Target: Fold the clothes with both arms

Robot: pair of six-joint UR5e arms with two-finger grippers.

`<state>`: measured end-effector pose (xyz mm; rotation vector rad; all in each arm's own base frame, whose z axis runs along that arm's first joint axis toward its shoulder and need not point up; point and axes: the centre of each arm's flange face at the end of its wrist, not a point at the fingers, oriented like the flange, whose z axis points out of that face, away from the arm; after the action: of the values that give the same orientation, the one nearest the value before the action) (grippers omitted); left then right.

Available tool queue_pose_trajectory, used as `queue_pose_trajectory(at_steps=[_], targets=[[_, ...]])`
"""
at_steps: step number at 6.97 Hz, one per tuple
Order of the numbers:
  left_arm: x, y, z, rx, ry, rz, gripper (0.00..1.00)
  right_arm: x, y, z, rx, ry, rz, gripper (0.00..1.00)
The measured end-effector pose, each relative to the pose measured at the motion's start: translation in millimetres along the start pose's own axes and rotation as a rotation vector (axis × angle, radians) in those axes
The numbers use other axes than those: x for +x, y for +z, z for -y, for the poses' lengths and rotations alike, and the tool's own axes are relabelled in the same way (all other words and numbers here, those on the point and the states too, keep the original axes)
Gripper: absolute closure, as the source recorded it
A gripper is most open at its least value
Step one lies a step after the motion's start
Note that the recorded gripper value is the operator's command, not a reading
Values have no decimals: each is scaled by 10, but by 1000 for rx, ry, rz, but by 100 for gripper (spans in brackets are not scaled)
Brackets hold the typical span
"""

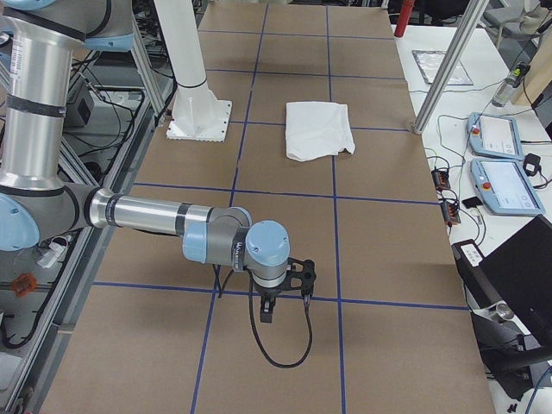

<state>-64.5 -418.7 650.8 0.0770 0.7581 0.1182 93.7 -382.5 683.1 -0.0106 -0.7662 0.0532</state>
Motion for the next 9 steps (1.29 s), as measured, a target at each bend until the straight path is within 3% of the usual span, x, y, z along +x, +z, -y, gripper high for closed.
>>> queue_pose_trajectory(at_steps=[4,9], targets=[[-49,49,-24,-10,-8,1,0,-181,-198,23,43,-43,-3,0],[-21,26,6,-2,2,0,0,-112,-112,-114,23,-17,5,0]])
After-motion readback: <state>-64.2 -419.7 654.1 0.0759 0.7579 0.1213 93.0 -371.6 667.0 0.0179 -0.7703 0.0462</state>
